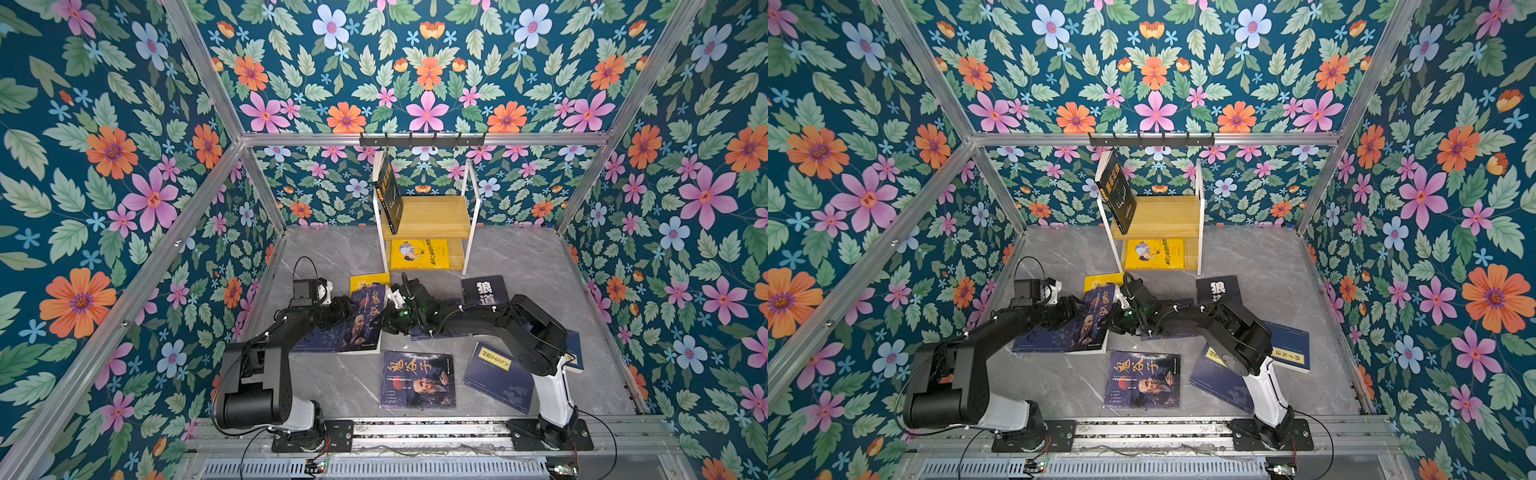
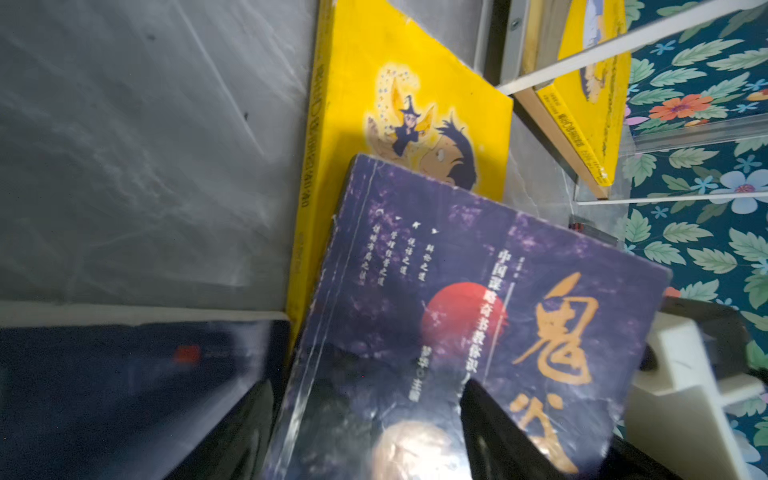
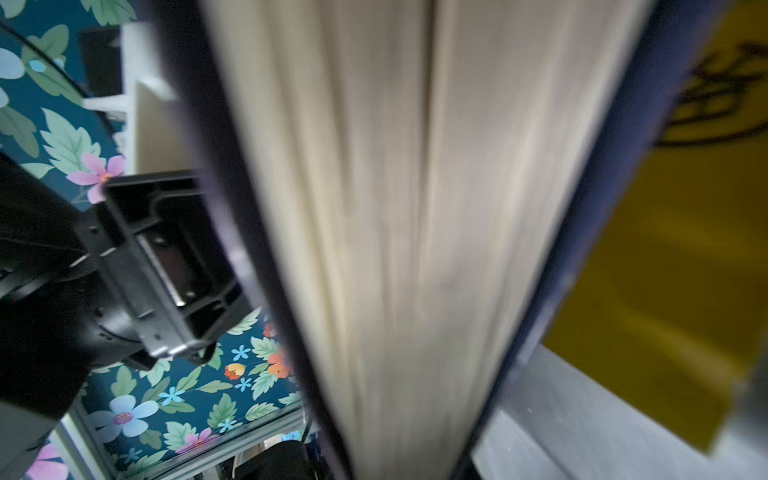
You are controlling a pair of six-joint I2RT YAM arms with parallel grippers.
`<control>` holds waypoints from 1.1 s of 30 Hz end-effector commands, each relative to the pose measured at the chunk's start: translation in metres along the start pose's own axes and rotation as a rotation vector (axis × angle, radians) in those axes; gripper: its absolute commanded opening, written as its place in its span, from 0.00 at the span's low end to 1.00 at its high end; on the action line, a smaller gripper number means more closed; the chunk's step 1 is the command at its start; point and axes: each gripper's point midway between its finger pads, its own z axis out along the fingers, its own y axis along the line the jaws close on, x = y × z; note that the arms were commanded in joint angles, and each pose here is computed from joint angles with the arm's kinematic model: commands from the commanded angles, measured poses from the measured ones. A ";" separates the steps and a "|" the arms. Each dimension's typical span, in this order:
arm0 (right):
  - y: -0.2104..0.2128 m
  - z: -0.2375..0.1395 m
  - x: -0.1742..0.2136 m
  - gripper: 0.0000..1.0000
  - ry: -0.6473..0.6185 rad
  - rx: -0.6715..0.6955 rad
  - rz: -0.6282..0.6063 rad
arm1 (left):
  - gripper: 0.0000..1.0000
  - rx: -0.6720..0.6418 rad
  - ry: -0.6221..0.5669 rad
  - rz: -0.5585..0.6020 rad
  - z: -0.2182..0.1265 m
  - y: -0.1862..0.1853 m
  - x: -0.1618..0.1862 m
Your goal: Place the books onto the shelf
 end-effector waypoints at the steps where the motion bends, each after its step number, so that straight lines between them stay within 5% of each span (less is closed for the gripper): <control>1: 0.029 -0.014 -0.006 0.05 -0.039 -0.052 -0.124 | 0.81 -0.045 -0.092 0.136 -0.017 -0.006 -0.022; 7: 0.047 -0.042 -0.001 0.04 -0.045 -0.027 -0.305 | 1.00 -0.081 -0.286 0.436 -0.074 -0.051 -0.072; 17: 0.084 -0.116 0.008 0.03 -0.139 -0.083 -0.701 | 1.00 0.014 -0.363 0.843 -0.153 -0.151 -0.118; 24: 0.087 -0.165 0.034 0.01 -0.207 -0.087 -1.097 | 1.00 0.209 -0.275 1.165 -0.183 -0.207 -0.090; 33: 0.074 -0.198 0.050 0.00 -0.190 -0.015 -1.366 | 1.00 0.469 -0.117 1.425 -0.201 -0.250 -0.021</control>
